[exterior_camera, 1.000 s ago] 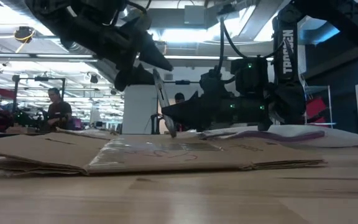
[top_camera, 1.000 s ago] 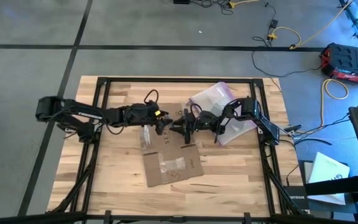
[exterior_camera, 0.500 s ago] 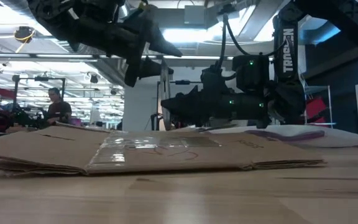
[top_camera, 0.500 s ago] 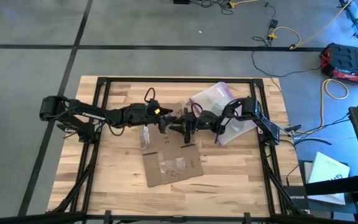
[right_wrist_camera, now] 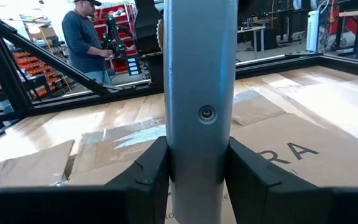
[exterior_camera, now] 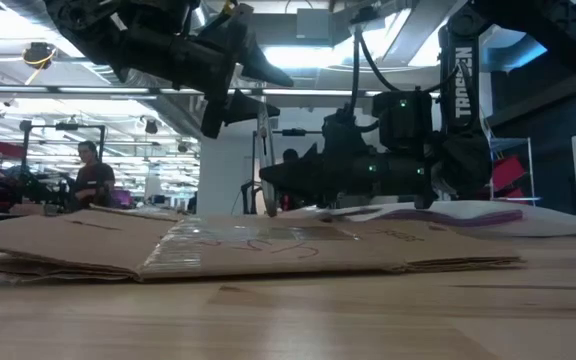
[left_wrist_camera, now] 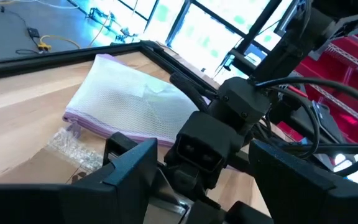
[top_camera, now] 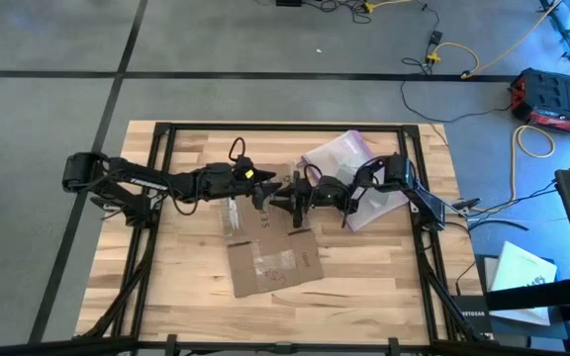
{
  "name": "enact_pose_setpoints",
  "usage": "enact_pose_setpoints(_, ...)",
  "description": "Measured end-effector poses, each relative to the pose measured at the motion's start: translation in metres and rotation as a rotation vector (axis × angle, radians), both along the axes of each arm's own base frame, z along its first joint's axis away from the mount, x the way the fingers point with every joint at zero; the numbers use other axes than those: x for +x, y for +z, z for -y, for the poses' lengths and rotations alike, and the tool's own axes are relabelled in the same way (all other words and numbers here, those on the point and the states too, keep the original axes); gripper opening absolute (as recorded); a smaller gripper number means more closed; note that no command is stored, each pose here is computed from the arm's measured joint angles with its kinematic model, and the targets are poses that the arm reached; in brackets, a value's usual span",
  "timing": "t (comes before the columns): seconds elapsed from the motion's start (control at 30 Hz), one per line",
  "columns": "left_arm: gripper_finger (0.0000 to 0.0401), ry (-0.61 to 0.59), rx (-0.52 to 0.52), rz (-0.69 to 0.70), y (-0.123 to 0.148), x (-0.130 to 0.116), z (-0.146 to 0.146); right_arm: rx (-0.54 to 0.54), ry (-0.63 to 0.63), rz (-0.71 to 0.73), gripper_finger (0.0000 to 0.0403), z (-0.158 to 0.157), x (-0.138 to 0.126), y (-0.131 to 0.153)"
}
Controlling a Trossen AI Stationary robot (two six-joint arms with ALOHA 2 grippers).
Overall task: Unpack boxes
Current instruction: Close the cutter
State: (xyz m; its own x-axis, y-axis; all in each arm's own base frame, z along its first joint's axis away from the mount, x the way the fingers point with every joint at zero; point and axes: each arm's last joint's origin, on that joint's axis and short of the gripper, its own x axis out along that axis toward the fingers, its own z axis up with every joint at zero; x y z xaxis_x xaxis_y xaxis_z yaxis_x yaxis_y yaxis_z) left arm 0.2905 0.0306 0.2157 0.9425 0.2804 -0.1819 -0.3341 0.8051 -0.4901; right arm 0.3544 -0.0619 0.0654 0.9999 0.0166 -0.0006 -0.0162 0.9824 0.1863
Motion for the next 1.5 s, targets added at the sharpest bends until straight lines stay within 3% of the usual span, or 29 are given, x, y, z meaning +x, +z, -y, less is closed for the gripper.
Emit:
enact_pose_setpoints(0.2, 0.0239, -0.009, -0.014, 0.001, 0.000, 0.000, 0.004, -0.059, -0.007, -0.006, 0.0104, 0.000, 0.000, -0.001)
enact_pose_setpoints(0.6, 0.0239, -0.040, -0.006, 0.015, 0.007, -0.005, 0.005, -0.069, -0.009, -0.037, 0.0104, 0.000, 0.000, -0.003)
enact_pose_setpoints(0.83, 0.0239, -0.126, 0.037, 0.189, 0.045, -0.019, 0.011, -0.061, -0.061, -0.065, 0.0104, 0.004, -0.001, -0.007)
enact_pose_setpoints(0.97, 0.0239, -0.155, 0.094, 0.219, 0.064, -0.035, 0.021, -0.071, -0.067, -0.065, 0.0104, 0.003, -0.001, -0.007)
enact_pose_setpoints(1.03, 0.0239, -0.179, 0.097, 0.152, 0.065, -0.044, 0.026, -0.073, -0.070, -0.058, 0.0104, 0.003, -0.001, -0.006)
enact_pose_setpoints(1.23, 0.0239, -0.099, 0.061, -0.265, 0.029, -0.060, 0.033, -0.080, -0.080, -0.049, 0.0104, 0.003, -0.001, -0.005)
enact_pose_setpoints(1.37, 0.0239, -0.087, 0.050, -0.381, 0.015, -0.060, 0.032, -0.084, -0.112, -0.049, 0.0104, 0.004, -0.001, -0.005)
enact_pose_setpoints(1.5, 0.0239, -0.042, 0.071, -0.380, 0.011, -0.053, 0.029, -0.094, -0.125, -0.048, 0.0104, 0.004, -0.001, -0.005)
